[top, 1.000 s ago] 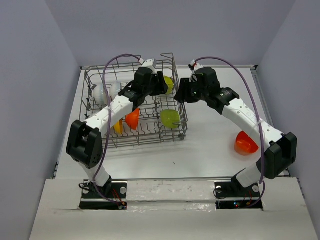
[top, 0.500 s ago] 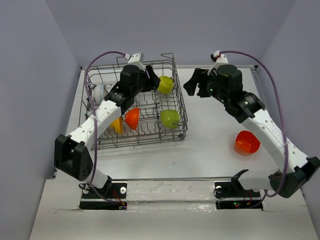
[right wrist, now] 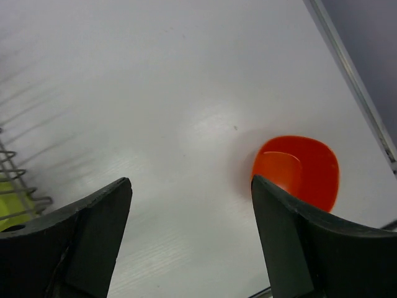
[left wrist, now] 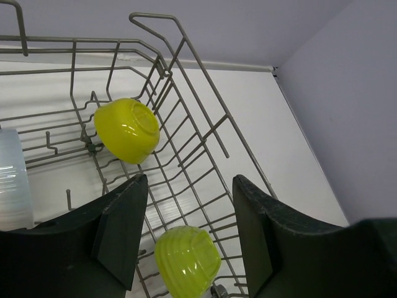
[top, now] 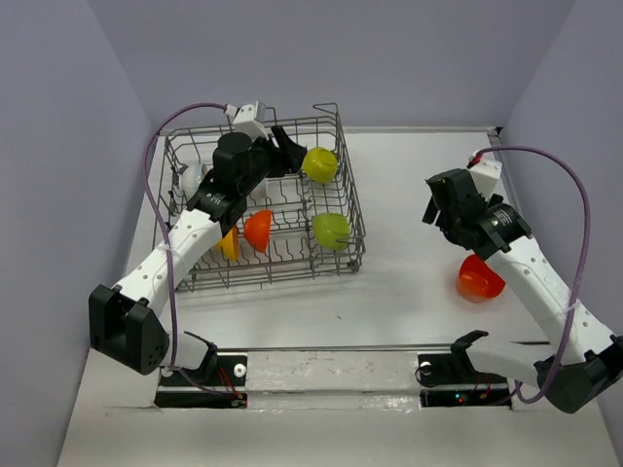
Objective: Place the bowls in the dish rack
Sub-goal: Move the bowl to the corner of the board.
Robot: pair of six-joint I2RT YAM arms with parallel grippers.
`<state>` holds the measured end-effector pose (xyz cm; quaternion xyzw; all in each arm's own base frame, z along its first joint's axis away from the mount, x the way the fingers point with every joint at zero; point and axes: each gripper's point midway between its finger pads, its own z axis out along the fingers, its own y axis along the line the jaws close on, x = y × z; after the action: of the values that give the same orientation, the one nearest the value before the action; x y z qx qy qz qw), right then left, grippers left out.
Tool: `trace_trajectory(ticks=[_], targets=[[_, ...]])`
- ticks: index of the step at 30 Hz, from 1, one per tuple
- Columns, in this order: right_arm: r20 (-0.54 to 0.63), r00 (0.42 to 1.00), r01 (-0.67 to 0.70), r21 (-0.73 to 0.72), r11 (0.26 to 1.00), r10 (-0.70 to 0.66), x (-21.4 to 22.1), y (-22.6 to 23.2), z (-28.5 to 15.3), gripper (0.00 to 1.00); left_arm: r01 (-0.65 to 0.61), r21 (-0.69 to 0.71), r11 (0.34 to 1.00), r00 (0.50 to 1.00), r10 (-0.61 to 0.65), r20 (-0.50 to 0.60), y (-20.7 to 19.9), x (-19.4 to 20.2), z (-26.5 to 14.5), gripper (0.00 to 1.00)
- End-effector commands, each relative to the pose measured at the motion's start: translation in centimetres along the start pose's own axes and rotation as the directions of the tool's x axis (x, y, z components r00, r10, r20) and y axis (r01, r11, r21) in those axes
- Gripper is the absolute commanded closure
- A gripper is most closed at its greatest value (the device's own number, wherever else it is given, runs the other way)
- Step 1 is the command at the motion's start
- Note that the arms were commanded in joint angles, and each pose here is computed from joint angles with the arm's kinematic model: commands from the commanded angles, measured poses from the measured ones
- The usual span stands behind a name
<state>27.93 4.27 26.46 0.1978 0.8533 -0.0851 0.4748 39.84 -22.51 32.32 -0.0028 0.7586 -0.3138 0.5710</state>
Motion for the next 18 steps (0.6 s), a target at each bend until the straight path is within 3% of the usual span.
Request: trace_trajectory(ticks=[1, 5, 12, 18], targets=[[-0.085, 0.996, 0.031, 0.214, 0.976, -0.013, 2.2, -5.3, 0.6, 0.18, -0.013, 0.085, 0.996, 0.998, 0.009, 0.056, -0.9, -1.4, -0.4, 0.34], [-0.179, 0.983, 0.085, 0.276, 0.957, -0.036, 4.3, -6.5, 1.9, 0.19, -0.012, 0.106, 0.994, 0.999, 0.006, 0.051, -0.3, -1.3, -0.5, 0.34], [-0.335, 0.940, 0.173, 0.312, 0.934, -0.063, 8.0, -6.8, 4.7, 0.35, -0.014, 0.132, 0.991, 0.998, 0.005, 0.067, -0.2, -1.9, -1.0, 0.34], [-0.410, 0.909, 0.232, 0.339, 0.912, -0.078, 9.6, -7.6, 6.5, 0.41, -0.012, 0.137, 0.991, 0.998, 0.003, 0.065, 0.1, -1.7, -1.0, 0.34]])
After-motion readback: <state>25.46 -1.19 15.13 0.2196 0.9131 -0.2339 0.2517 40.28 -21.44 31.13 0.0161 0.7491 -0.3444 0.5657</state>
